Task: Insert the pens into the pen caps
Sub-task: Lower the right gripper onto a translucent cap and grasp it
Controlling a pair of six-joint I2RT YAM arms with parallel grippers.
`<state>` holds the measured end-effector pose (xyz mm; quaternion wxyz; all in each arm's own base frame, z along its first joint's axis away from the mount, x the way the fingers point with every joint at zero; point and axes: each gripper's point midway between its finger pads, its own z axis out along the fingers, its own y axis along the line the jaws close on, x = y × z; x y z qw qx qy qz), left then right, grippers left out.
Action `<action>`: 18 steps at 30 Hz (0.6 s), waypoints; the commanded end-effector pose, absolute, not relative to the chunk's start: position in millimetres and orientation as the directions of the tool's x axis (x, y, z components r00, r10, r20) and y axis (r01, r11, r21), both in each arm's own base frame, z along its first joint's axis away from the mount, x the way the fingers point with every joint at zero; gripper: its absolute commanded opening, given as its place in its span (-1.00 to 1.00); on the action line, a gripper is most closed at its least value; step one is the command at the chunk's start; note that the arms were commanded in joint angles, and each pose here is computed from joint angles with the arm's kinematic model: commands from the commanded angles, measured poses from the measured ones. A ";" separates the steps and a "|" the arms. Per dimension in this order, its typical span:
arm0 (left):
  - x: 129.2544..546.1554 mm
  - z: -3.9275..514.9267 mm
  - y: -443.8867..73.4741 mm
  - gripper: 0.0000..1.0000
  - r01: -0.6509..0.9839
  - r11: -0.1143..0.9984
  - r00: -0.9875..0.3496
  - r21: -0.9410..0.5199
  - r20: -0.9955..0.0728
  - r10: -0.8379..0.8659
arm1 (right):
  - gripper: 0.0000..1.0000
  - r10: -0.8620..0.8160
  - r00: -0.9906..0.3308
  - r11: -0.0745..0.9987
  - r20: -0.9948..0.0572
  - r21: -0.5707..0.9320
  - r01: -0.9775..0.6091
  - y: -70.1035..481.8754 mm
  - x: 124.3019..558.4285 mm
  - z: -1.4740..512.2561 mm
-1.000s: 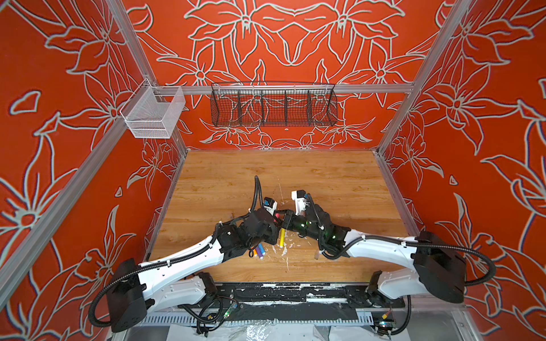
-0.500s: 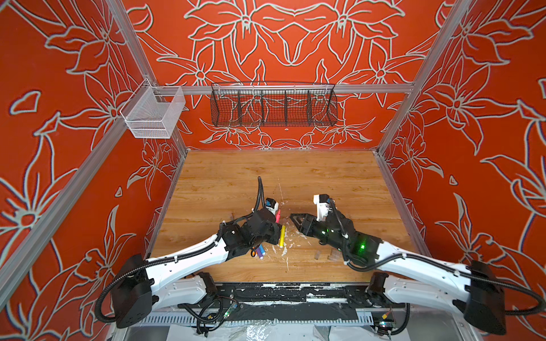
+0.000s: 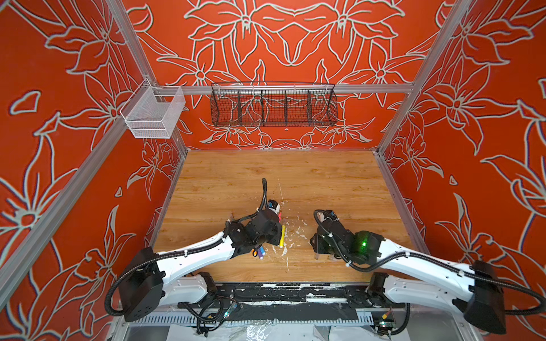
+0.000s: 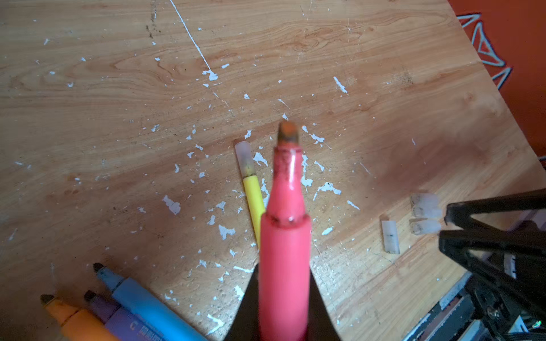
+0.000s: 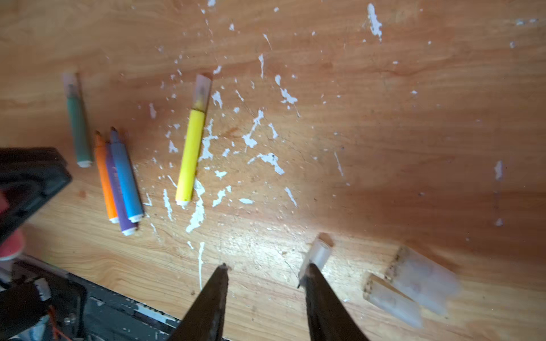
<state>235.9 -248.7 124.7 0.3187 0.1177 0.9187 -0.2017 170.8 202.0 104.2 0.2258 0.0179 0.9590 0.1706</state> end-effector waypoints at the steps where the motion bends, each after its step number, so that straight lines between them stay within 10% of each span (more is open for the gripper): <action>1: 239.4 122.2 -246.1 -1.00 0.336 0.900 -0.769 -0.277 -0.633 0.092 | -0.11 0.037 -0.925 0.975 -0.377 0.219 -0.050 187.8 155.9 94.2; 18: 239.8 119.4 -247.9 -1.00 0.324 0.903 -0.782 -0.281 -0.617 0.089 | -0.08 -0.054 -0.933 0.991 -0.357 0.093 -0.093 195.1 152.6 66.7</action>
